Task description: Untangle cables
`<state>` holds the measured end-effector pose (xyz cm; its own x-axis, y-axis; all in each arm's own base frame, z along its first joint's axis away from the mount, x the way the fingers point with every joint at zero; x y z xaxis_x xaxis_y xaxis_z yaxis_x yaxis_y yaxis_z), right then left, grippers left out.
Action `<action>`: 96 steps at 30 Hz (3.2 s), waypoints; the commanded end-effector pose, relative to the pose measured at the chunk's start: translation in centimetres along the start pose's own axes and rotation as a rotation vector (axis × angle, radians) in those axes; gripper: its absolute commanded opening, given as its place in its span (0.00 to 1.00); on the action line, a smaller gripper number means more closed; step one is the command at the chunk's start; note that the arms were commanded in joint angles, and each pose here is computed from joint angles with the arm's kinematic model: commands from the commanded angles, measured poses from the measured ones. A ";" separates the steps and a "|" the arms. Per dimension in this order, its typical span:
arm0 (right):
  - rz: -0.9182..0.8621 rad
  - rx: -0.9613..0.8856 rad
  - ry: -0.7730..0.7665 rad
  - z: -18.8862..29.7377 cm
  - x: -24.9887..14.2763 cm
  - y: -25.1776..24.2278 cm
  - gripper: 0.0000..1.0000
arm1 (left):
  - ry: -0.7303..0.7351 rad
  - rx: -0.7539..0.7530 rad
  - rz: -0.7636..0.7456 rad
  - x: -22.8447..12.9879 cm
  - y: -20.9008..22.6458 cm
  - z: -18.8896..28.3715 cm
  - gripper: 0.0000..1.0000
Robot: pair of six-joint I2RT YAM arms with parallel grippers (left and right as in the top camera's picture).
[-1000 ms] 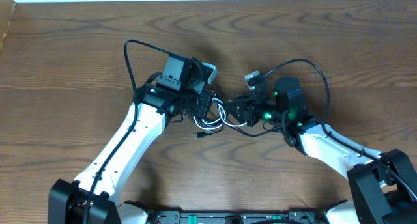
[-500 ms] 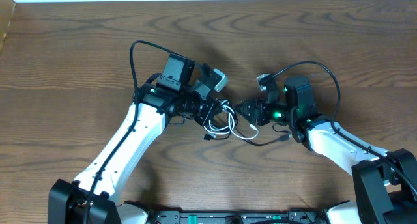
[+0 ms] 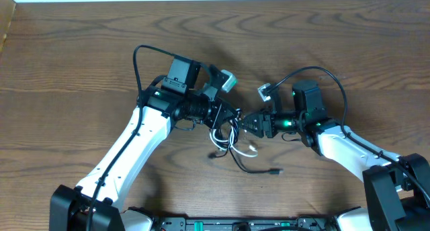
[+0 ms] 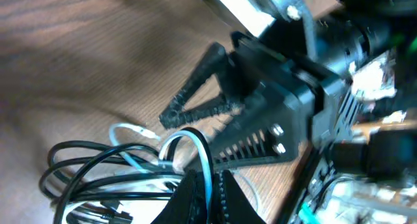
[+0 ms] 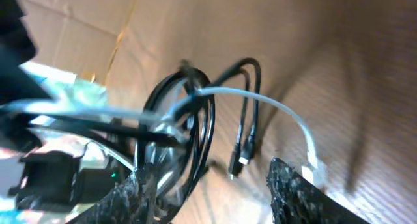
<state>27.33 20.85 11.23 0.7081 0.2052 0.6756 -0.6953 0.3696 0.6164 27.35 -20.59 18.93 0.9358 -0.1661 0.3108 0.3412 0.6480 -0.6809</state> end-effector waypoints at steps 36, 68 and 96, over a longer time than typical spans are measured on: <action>0.037 0.115 0.011 0.2 -0.4 1.3 0.68 | -0.032 0.244 0.493 -1.1 3.6 0.1 0.08; -0.240 -0.626 0.144 0.5 -4.6 -5.8 0.10 | 0.046 -0.269 0.273 0.5 -2.1 1.3 0.08; -0.104 -0.086 0.023 1.9 -0.2 1.3 0.51 | 0.057 -0.163 0.335 -0.3 -0.4 1.2 0.08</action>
<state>26.60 19.08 11.84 0.7449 0.2152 0.6315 -0.6341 0.5225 0.5700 26.76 -19.92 19.98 1.0000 -0.0034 0.0079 0.0085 0.5498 -0.8352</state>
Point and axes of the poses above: each gripper's point midway between its finger pads, its own z axis back along the fingers, its own y axis along the line the jaws close on, x = y × z, the point moved 4 cm from there along z, back along the fingers, and after that the axes turned 15 degrees about z, right-handed, at the moved point
